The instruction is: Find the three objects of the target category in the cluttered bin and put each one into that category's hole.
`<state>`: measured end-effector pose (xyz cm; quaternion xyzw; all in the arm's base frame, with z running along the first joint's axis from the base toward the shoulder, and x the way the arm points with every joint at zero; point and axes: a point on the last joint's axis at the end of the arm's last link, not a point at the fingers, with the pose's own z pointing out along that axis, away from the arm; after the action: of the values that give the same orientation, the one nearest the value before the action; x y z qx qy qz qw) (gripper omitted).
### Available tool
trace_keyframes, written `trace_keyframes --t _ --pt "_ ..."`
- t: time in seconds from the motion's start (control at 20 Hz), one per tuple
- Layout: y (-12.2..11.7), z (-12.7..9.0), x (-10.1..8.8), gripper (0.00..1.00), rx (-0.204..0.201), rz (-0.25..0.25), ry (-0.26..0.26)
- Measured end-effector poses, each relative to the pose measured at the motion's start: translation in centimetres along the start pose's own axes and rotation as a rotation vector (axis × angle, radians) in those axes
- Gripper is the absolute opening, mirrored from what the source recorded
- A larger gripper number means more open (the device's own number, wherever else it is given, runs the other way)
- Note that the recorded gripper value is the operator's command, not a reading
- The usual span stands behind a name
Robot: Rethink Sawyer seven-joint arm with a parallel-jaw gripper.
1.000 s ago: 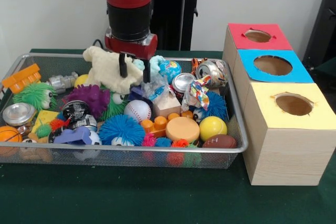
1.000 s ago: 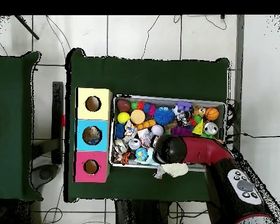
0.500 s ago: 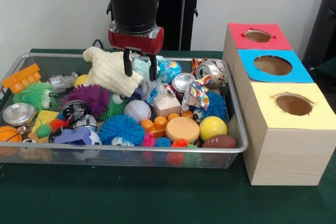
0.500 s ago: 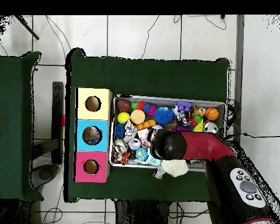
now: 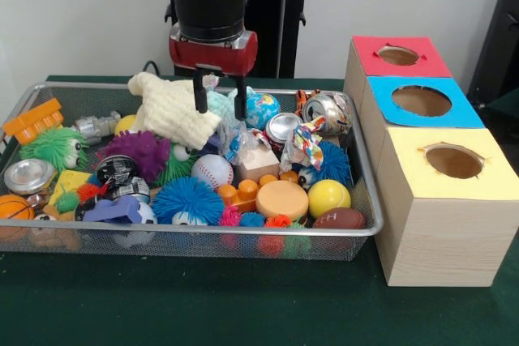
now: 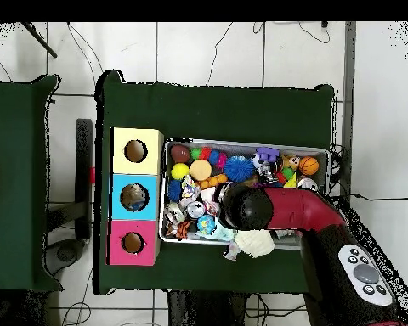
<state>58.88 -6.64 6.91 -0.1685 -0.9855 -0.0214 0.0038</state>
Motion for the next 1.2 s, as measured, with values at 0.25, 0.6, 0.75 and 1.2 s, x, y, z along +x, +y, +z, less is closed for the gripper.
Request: trace_keyframes --t 0.25,0.6,0.75,1.2 --pt "0.4 0.8 0.4 1.00 -0.007 -0.006 0.016" --pt "1.5 2.3 1.6 1.00 -0.006 -0.039 0.043" --pt "2.4 3.5 2.7 1.00 -0.002 -0.073 0.063" --pt "2.1 5.0 3.2 1.00 0.027 -0.117 0.050"
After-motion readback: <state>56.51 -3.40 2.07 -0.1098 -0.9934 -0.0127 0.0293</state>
